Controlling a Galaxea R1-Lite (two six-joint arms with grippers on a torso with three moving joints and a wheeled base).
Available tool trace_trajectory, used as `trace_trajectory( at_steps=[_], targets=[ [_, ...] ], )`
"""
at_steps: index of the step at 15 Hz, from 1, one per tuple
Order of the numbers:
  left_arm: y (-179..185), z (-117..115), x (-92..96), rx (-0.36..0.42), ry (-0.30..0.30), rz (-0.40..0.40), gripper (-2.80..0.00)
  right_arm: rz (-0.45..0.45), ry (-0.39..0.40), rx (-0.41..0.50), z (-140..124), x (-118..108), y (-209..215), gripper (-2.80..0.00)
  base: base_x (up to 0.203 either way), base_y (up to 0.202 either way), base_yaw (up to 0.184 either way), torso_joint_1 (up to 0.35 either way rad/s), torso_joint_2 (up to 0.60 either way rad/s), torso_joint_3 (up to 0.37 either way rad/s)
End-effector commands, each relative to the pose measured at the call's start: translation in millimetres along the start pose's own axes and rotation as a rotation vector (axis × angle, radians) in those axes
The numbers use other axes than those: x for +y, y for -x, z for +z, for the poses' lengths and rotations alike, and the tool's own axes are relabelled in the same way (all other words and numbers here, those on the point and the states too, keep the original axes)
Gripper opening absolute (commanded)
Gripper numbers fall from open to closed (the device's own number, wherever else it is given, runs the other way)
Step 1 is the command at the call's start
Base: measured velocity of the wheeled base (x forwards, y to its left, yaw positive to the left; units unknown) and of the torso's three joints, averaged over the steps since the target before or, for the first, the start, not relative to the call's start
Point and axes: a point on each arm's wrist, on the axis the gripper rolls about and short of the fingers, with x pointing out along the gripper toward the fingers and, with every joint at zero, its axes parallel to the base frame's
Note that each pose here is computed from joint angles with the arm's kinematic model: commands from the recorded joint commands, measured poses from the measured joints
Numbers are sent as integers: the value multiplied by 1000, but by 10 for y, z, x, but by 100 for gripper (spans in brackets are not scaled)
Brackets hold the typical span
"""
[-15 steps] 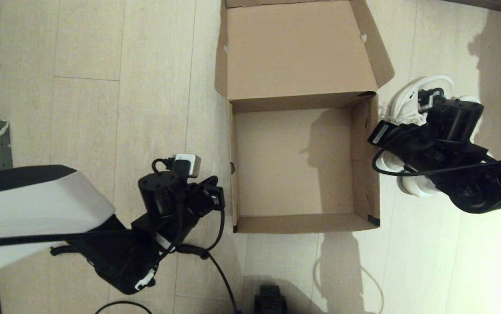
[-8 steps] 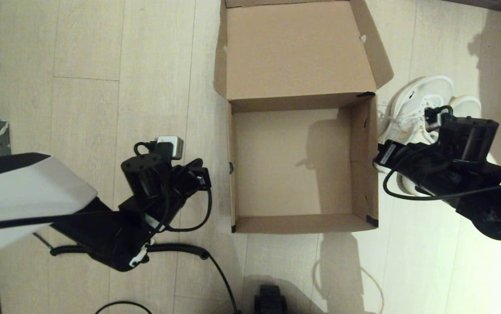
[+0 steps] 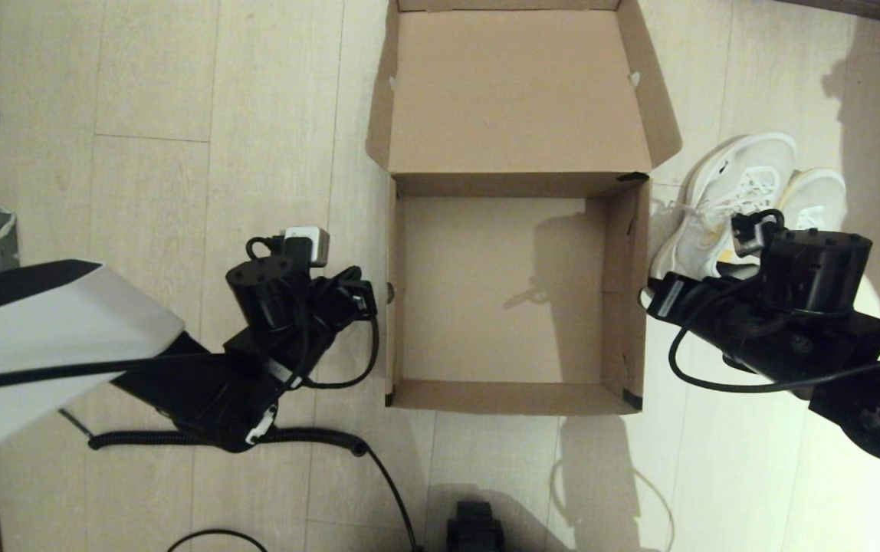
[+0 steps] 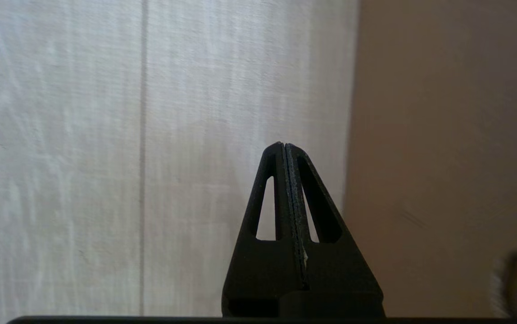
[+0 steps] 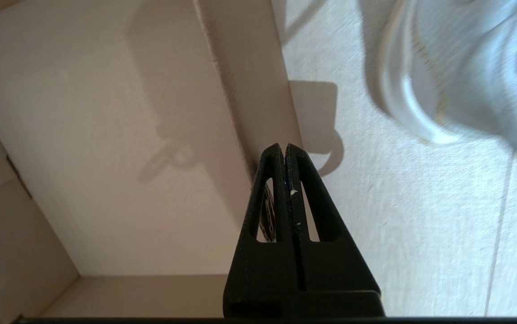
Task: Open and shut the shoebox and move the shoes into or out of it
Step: Close the shoe box
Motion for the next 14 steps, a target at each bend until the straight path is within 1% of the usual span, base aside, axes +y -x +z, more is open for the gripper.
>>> trace_trajectory(
  at_steps=[1,4,6,9,12,14],
  targets=[
    [32,-20,-29,6,0,-5,-280,4,-2,-4,5,10,38,-280,0,0,0,0,0,0],
    [39,-14,-25,5,0,-6,-280,-17,-4,21,-86,-20,149,-280,0,0,0,0,0,0],
    [28,-2,-16,1,-1,-4,-280,-9,-16,-11,-149,-25,231,-280,0,0,0,0,0,0],
    [23,-9,2,3,0,1,-280,-18,-32,7,-250,-60,289,-280,0,0,0,0,0,0],
    [-6,-24,-4,1,0,0,-280,-24,-39,26,-300,-76,265,-280,0,0,0,0,0,0],
    [-23,-9,-14,-7,2,-1,-280,-21,-42,19,-336,-83,240,-280,0,0,0,0,0,0]
  ],
)
